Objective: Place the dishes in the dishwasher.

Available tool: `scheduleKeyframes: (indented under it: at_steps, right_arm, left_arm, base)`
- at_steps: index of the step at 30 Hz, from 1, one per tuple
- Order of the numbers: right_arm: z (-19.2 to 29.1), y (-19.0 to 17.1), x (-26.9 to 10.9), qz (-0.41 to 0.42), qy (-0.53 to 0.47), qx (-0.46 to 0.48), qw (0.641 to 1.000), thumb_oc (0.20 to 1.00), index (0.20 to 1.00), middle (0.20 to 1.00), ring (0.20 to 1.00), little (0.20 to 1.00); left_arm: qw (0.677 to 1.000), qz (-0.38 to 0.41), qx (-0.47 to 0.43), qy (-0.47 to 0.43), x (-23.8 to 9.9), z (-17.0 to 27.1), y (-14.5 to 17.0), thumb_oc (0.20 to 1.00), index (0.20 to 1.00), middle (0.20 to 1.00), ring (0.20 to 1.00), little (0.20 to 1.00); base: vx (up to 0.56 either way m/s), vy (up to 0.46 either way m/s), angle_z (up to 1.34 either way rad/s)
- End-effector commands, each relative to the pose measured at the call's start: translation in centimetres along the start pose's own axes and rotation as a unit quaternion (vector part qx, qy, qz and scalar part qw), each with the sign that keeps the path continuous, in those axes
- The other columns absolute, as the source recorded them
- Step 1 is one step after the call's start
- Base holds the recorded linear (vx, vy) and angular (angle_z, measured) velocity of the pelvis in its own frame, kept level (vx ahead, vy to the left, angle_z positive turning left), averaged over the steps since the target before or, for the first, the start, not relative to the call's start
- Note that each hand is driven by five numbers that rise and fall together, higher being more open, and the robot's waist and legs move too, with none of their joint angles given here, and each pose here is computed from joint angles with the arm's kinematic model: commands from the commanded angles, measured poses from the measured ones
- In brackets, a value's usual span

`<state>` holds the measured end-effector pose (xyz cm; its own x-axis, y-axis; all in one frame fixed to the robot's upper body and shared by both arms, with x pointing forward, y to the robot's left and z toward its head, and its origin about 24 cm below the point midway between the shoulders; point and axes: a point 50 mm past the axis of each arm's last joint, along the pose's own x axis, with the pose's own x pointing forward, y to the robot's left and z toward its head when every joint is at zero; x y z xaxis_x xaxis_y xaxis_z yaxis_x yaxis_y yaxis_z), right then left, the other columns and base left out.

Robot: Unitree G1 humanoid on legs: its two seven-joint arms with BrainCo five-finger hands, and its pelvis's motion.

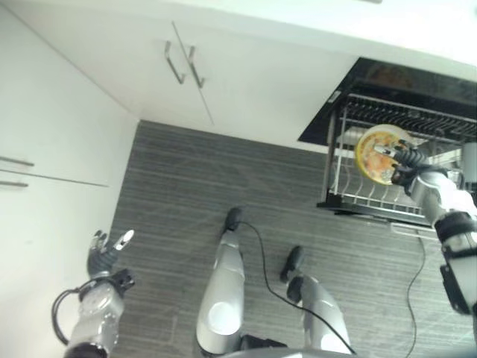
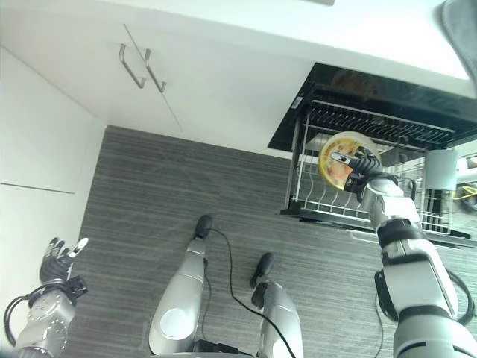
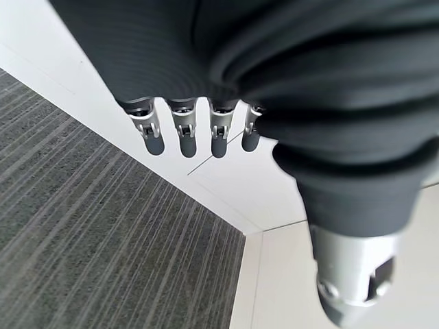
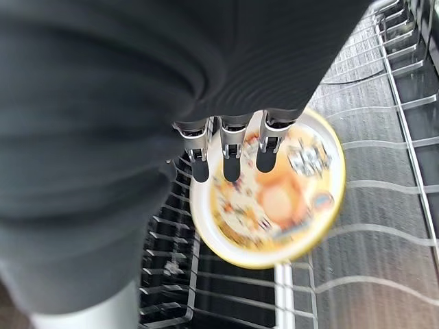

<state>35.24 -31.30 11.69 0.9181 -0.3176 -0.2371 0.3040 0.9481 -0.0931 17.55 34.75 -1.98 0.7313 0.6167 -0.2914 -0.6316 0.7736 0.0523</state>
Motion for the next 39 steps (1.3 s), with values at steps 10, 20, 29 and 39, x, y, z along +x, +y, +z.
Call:
scheduleKeyframes:
  at_steps: [10,20,29,39]
  right_arm:
    - [-1.3,-2.8,-6.6,-0.090,-0.144,-0.009,0.985,1.000,1.000,1.000,1.000,1.000]
    - [-5.1,-6.2,-10.9,-0.327,-0.186,-0.146,0.915,1.000,1.000,1.000,1.000,1.000]
    - [-11.5,-1.1,-7.5,-0.194,-0.015,0.074,0.978,0.200,0.200,0.200,0.200,0.200]
    - [-16.5,5.1,-5.4,-0.071,0.167,0.502,0.846,0.200,0.200,0.200,0.200,0.200]
  left_arm:
    - [0.996,0.083,-0.001,0.013,-3.3,-3.4,3.8,1.000,1.000,1.000,1.000,1.000]
    - [0.995,0.084,-0.026,0.037,-4.9,-5.3,2.9,1.000,1.000,1.000,1.000,1.000]
    - [0.990,0.116,-0.037,0.074,0.4,-1.1,-3.4,1.000,1.000,1.000,1.000,1.000]
    - [0.986,0.128,-0.031,0.103,1.1,-2.1,-8.8,1.000,1.000,1.000,1.000,1.000]
  base:
    - [0.02,0.056,-0.18]
    - [-0.04,0.079,-0.21]
    - [0.01,0.050,-0.05]
    - [0.02,0.004,-0.02]
